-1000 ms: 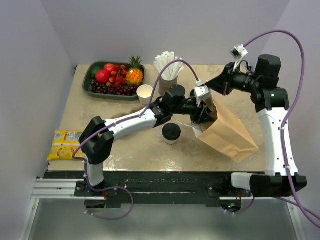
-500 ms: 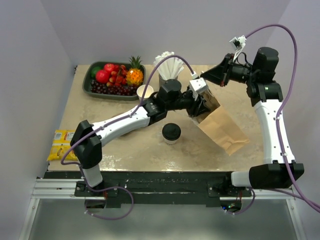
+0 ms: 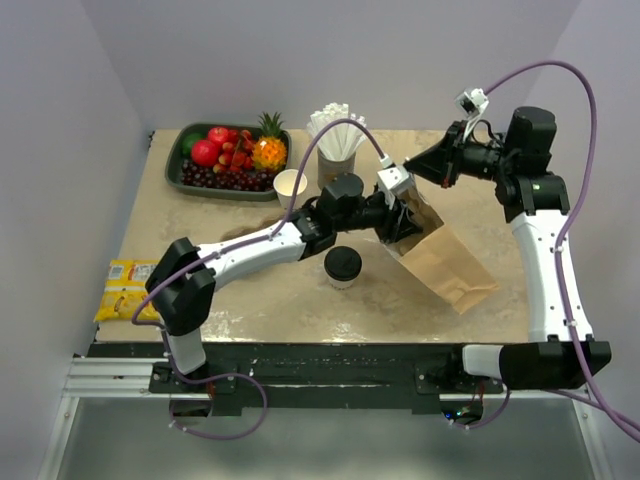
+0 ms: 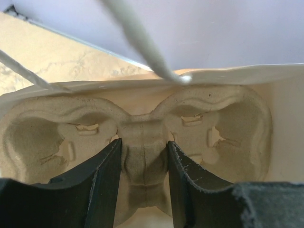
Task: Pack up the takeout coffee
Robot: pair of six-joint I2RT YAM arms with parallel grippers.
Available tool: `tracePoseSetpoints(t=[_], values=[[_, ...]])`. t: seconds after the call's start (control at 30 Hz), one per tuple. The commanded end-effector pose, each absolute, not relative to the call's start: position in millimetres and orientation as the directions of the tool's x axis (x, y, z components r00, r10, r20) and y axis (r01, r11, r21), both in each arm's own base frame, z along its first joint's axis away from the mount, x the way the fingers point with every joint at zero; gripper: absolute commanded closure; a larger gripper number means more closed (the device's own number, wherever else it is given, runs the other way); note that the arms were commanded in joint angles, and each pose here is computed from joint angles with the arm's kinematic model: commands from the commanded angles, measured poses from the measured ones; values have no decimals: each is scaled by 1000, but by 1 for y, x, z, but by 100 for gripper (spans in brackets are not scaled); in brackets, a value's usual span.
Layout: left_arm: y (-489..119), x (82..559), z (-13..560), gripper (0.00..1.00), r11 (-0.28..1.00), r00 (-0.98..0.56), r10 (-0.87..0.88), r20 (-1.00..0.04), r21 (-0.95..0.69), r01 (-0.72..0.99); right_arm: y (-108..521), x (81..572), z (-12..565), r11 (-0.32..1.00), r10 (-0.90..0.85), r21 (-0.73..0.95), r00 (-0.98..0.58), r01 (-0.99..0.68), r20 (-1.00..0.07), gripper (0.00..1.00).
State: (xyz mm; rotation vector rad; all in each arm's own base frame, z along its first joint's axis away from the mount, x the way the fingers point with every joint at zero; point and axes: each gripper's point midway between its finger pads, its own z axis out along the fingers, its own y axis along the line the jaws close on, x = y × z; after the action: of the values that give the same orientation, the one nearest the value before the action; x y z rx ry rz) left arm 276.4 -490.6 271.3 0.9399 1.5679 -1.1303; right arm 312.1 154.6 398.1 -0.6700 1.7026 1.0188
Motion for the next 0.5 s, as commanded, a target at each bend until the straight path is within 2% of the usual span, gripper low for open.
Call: tracePoseSetpoints(t=[0.0, 0.13, 0.37, 0.47], values=[[-495, 269, 274, 89, 236, -247, -26, -969, -246, 940, 147, 301, 384, 530, -63, 201, -274, -824, -960, 100], [-495, 256, 264, 89, 187, -235, -63, -970, -243, 952, 139, 295, 357, 563, -137, 175, -300, -808, -944, 100], [-492, 254, 264, 88, 220, -218, -153, -964, -249, 943, 120, 285, 348, 651, -218, 116, -332, -750, -918, 100], [-494, 248, 266, 87, 192, -211, -195, -958, -248, 949, 115, 277, 347, 669, -232, 114, -351, -735, -907, 100]])
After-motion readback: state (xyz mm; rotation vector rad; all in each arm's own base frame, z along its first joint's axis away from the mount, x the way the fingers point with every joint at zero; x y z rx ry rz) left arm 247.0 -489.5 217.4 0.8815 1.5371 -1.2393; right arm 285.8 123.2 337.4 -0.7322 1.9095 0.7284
